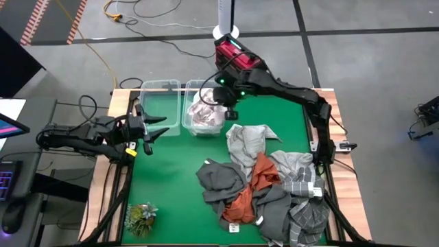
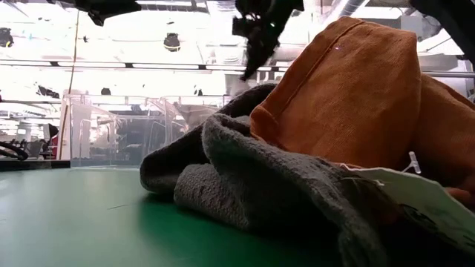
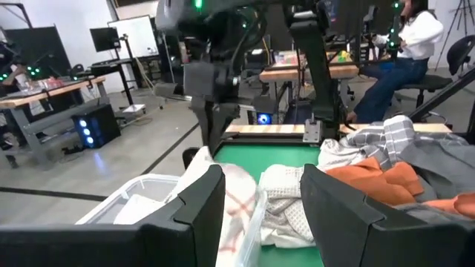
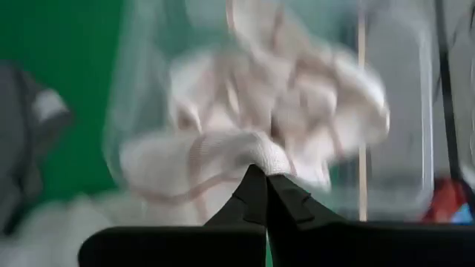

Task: Sort towels by color in basket
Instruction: Put the white towel into the right transparent bin

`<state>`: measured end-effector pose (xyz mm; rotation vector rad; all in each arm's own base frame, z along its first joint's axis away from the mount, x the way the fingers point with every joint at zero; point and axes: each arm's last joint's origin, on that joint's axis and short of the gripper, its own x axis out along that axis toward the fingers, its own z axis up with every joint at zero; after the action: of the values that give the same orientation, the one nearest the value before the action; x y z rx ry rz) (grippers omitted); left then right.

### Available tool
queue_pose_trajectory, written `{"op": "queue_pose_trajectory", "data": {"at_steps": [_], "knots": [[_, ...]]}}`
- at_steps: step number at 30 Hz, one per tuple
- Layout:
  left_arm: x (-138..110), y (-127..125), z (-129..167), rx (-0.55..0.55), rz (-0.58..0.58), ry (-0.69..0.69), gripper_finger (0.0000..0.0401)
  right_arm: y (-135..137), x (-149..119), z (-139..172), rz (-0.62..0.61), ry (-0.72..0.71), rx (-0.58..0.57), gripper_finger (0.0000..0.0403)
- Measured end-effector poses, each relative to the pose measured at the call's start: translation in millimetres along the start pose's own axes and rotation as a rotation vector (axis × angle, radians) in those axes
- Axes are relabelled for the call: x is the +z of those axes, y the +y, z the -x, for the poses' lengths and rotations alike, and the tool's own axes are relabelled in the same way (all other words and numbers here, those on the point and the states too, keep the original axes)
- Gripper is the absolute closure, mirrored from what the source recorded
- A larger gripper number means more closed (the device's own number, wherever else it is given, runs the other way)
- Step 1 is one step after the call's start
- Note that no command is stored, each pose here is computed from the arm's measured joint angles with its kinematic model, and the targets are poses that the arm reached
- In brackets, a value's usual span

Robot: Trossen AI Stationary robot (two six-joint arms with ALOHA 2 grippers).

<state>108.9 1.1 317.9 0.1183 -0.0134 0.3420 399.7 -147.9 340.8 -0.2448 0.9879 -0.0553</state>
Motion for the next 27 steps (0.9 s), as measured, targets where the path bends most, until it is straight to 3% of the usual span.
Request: {"op": "queue_pose_trajectory", "data": {"at_steps": [4, 8, 16, 21, 27], "knots": [[1, 0, 0, 0.001, 0.005, -0.010, 0.0234, 4, 19, -12, 0.031, -0.159, 0.001, 0.0384], [1, 0, 0, 0.001, 0.005, -0.010, 0.0234, 5, 27, -44, 0.044, -0.206, -0.008, 0.0384], [1, 0, 0, 0.001, 0.003, -0.009, 0.0234, -7, 2, -128, -0.030, -0.096, 0.043, 0.0383], [0, 0, -1, 0.000, -0.001, -0.001, 0.0234, -22, -14, -146, -0.094, -0.043, 0.020, 0.0365], [0, -1, -2, 0.000, -0.015, 0.000, 0.0234, -28, -8, -131, -0.116, -0.085, -0.004, 0.0315]]}}
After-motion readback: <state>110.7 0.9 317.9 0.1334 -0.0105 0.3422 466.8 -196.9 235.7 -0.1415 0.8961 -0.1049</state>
